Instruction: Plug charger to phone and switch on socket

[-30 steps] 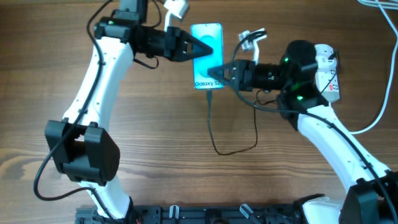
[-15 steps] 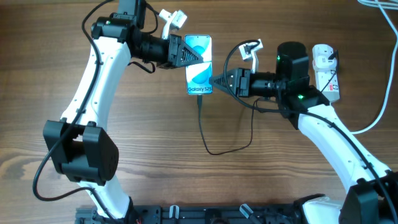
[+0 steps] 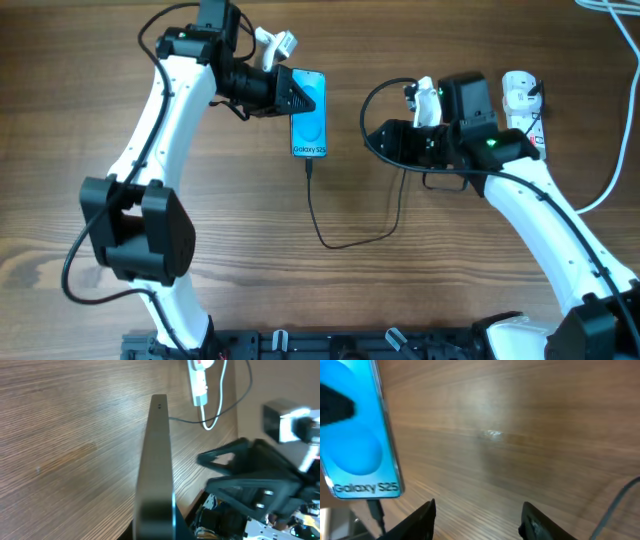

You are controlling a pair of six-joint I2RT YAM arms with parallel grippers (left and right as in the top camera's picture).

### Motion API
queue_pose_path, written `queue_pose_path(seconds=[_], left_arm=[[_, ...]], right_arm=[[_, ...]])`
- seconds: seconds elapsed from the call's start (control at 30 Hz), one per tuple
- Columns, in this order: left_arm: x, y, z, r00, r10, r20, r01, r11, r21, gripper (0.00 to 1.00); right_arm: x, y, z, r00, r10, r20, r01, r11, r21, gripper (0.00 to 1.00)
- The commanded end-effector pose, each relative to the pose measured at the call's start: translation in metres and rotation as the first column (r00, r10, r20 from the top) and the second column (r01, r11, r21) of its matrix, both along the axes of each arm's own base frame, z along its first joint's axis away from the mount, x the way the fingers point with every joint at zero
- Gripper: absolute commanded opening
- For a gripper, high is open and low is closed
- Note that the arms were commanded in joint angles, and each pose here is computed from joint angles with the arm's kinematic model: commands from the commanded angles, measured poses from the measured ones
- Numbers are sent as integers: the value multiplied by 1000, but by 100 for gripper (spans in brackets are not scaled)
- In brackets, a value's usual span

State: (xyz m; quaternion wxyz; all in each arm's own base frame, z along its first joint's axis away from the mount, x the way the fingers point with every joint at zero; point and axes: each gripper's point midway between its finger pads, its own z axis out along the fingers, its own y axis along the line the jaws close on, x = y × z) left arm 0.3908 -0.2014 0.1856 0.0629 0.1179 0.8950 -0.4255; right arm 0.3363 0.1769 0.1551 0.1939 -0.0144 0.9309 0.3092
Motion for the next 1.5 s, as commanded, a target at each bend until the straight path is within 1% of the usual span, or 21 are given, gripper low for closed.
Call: queue_pose_path(seconds=[0.0,0.07,0.13,0.23,0.37,0.4,0.5,0.73,0.77,0.97,1.2,1.3,1.4,1.47], left_arm=[[0,-1,-7,999,15,-40,-15,1000,1,4],[3,4,-16,996,56,-72,-53,997,49,4],[4,5,-23,992,74,-101,-68,996,63,4],[5,5,-38,985,87,-149,-77,994,73,4],[7,5,-56,979,88,-186,-73,994,83,4],[11,7,-69,977,95,-191,-75,991,107,4],[17,12,-92,976,109,-188,-79,984,161,4],[34,13,-139,975,119,-188,-84,980,183,4],[33,14,-151,971,121,-204,-81,977,195,4],[29,21,-180,960,135,-245,-72,965,250,4],[26,23,-189,956,137,-260,-67,962,263,4],[26,24,-190,956,141,-259,-67,959,274,15],[25,27,-192,954,149,-260,-69,954,293,20],[25,32,-196,954,159,-253,-71,943,326,22]], right_arm=[[10,-22,4,999,-38,37,44,988,-148,49],[6,-28,6,999,-49,16,51,982,-184,46],[3,-28,7,999,-48,4,47,981,-188,41],[0,-29,6,999,-48,-12,45,980,-193,40],[-1,-30,5,999,-48,-18,43,980,-195,36],[-1,-30,5,999,-48,-18,43,980,-195,35],[-1,-30,5,999,-47,-19,43,980,-195,35],[-1,-30,5,999,-48,-18,43,980,-195,36],[-1,-30,5,999,-48,-19,43,980,-195,35],[-1,-30,5,999,-47,-17,43,980,-196,36],[-1,-30,5,999,-34,-11,31,979,-201,36],[-1,-30,5,999,-31,-6,29,979,-202,36],[0,-29,5,1000,-13,6,14,978,-208,36],[-1,-30,5,1000,-13,2,13,978,-209,36]])
